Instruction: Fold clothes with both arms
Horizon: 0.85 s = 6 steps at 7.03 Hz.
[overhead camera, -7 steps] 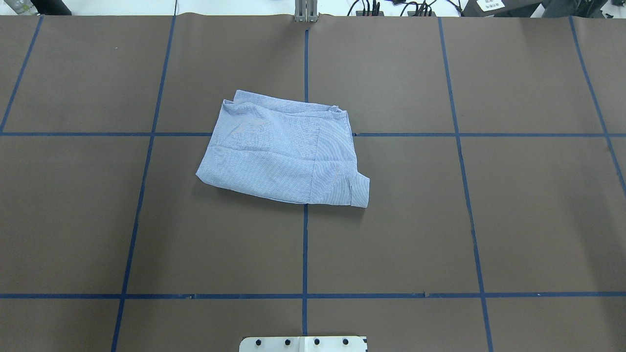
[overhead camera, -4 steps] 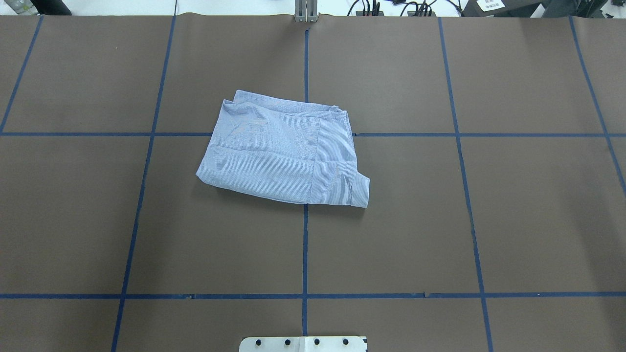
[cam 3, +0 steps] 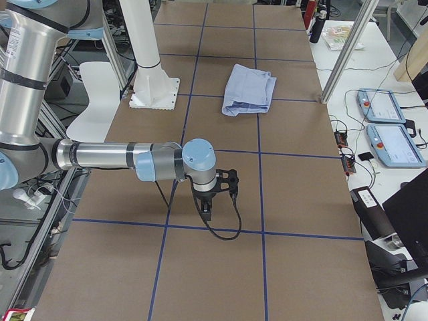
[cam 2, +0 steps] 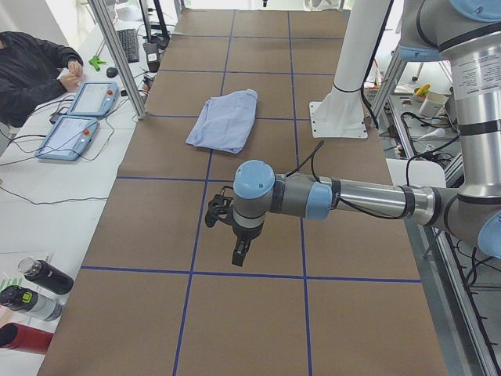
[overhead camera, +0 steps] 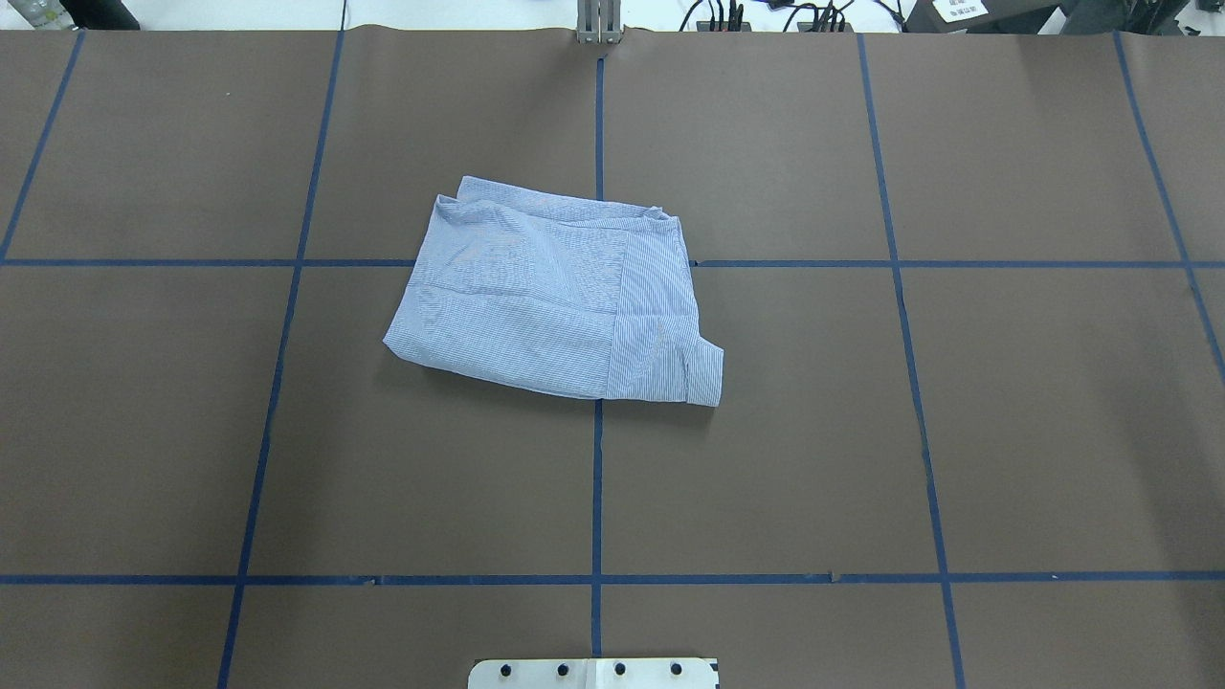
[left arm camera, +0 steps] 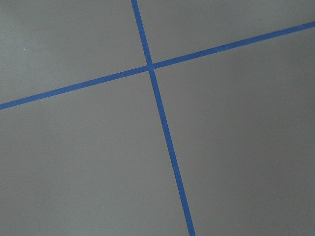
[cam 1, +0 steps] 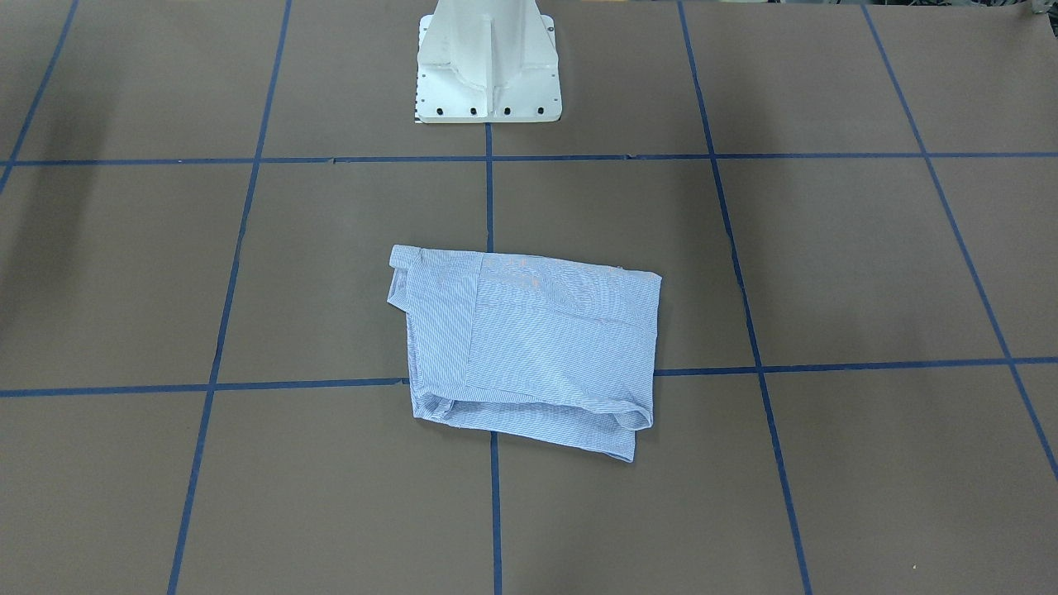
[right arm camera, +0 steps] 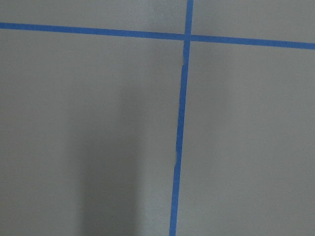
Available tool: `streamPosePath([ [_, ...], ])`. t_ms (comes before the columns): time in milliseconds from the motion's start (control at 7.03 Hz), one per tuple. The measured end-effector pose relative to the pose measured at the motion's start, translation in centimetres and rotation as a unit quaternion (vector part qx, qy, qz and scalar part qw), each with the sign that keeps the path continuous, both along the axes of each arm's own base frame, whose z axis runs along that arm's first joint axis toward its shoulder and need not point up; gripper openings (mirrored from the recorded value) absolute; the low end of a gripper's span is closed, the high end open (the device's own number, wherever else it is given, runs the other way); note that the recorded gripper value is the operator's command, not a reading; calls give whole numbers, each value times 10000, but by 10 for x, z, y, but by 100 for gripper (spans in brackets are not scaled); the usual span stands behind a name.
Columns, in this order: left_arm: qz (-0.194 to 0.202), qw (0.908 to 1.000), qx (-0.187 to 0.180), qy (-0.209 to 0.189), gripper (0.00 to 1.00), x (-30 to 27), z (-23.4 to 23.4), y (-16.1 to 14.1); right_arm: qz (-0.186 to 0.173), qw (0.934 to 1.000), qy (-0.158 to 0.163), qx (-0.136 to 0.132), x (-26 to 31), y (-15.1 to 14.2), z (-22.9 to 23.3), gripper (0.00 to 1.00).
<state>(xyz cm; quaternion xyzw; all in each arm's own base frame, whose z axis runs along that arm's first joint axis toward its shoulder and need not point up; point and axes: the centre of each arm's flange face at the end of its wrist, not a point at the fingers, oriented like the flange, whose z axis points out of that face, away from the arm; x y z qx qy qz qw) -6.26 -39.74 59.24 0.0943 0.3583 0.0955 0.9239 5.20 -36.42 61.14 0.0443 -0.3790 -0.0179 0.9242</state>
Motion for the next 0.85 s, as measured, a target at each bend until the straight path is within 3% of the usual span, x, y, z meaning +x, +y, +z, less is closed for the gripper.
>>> streamPosePath([
  [853,5,10000,23,-1,100,0,-1,0,2,10000,-1,28,0,-1,-2,100],
])
